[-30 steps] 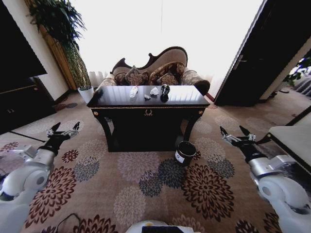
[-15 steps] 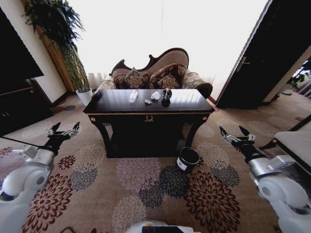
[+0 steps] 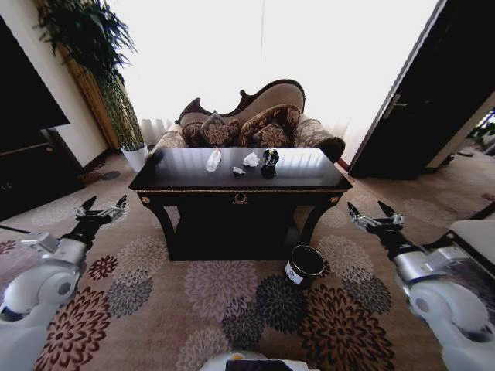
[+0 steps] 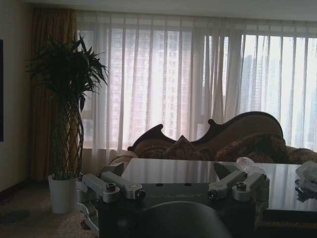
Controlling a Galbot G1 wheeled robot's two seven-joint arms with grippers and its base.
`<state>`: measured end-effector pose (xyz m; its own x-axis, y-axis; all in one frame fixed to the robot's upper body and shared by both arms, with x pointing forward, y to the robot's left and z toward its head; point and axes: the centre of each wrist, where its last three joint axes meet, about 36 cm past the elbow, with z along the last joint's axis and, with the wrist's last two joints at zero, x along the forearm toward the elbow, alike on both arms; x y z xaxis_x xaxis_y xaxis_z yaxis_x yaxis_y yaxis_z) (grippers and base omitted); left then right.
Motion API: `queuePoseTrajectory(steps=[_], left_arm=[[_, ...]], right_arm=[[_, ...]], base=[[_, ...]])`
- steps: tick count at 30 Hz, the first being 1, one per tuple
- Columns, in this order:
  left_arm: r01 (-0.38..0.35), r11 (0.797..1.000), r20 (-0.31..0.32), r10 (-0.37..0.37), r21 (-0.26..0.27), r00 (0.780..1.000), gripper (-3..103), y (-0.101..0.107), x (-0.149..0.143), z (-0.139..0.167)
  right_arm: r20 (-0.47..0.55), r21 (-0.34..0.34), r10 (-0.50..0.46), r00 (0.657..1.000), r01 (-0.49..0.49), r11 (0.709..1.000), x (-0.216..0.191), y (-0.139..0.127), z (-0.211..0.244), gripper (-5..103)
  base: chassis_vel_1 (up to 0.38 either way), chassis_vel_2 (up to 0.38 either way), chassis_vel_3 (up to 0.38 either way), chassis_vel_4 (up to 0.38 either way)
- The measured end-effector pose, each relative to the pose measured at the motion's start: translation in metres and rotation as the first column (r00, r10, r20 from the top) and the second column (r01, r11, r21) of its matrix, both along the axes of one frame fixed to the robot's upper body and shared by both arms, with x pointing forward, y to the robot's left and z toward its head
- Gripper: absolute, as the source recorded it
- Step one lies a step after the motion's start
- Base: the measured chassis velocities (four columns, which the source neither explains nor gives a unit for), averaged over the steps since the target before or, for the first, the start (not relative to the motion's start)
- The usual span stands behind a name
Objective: Move to the front of the table and place the trash on the table into the trash bin.
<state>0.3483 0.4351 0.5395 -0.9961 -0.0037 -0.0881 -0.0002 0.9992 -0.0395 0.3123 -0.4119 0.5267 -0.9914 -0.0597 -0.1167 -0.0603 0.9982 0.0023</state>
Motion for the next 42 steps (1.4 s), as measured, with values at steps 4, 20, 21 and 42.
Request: queuePoseTrajectory(steps=[4, 20, 21, 42], left_arm=[[0.003, 1.000, -0.001, -0.002, 0.002, 1.000, 100, 0.000, 0.000, 0.000], [0.004, 1.000, -0.005, -0.004, 0.006, 1.000, 100, 0.000, -0.001, -0.001], [0.005, 1.000, -0.006, -0.005, 0.007, 1.000, 100, 0.000, -0.001, -0.001], [0.225, 0.963, -0.095, -0.213, 0.147, 0.972, 100, 0.007, 0.045, 0.011]], right_arm=[[0.001, -0.001, 0.000, 1.000, 0.000, 1.000, 0.000, 0.000, 0.000, 100], [-0.003, -0.005, -0.001, 1.000, 0.001, 1.000, 0.000, 0.004, -0.003, 100], [-0.003, -0.006, -0.005, 1.000, 0.004, 1.000, 0.000, 0.004, -0.004, 100], [-0.030, 0.009, -0.022, 0.999, 0.022, 1.000, -0.013, 0.021, -0.027, 100]], base=[[-0.137, 0.143, 0.127, -0.153], [-0.153, 0.159, 0.157, -0.157], [-0.114, 0.133, 0.124, -0.127], [-0.023, 0.029, 0.031, -0.023]])
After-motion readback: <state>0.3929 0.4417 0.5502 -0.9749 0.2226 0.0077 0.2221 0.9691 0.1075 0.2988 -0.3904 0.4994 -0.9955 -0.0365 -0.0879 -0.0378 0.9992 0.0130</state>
